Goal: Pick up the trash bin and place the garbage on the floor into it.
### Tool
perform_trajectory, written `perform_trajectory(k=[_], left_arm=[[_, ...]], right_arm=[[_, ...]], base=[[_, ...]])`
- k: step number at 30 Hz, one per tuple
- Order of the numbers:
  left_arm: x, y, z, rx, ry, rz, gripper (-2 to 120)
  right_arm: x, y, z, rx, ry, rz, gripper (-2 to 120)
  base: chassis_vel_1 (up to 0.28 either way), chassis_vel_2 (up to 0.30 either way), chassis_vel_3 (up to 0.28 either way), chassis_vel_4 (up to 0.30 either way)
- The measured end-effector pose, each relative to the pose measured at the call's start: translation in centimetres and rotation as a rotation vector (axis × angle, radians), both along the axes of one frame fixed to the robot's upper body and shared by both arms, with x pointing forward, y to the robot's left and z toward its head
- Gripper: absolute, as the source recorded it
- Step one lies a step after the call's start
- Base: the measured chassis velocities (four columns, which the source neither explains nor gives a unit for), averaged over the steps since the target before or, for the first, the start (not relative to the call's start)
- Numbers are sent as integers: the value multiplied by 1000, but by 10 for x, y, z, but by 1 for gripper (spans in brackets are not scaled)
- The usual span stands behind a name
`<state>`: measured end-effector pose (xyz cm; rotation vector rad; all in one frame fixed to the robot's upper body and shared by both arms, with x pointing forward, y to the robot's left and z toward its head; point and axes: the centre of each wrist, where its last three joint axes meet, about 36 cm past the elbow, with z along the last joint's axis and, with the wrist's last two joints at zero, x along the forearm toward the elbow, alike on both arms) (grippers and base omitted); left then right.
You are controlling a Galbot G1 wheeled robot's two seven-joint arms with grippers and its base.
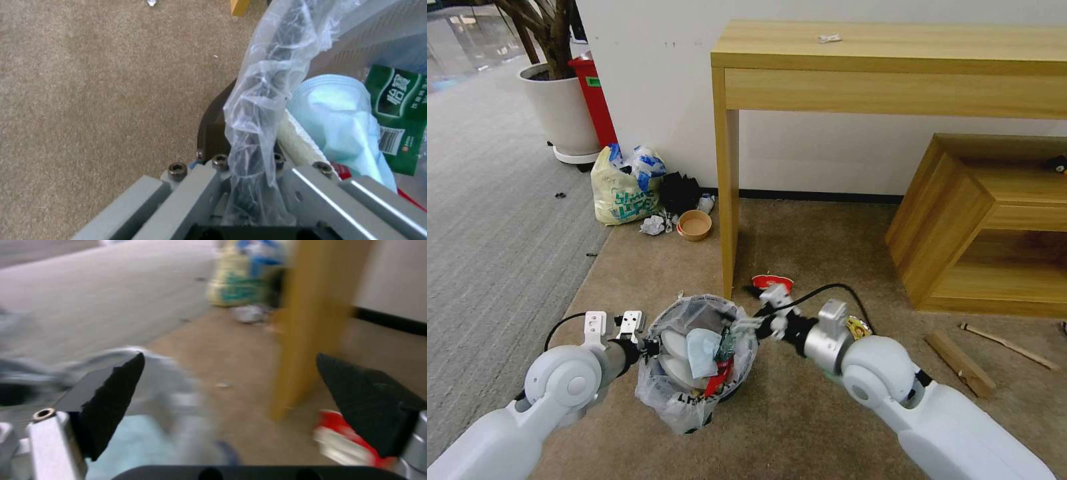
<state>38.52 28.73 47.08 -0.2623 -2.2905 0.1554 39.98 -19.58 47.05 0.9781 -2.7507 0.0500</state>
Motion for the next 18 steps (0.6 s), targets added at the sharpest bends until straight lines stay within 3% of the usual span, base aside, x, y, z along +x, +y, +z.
perform_trajectory(k=[4,11,18], left_arm=[[-3,0,0,0,0,1,0],[-4,0,2,-8,-10,10,0],[-6,-2,0,-15,-8,10,0]], right_arm=[[1,-24,-15,-33,-18,-137,100],[-37,-87,-61,-120,12,-422,100],[-69,-119,-95,-110,14,-554,100]], base=[[0,0,0,0],[0,0,0,0],[0,0,0,0]])
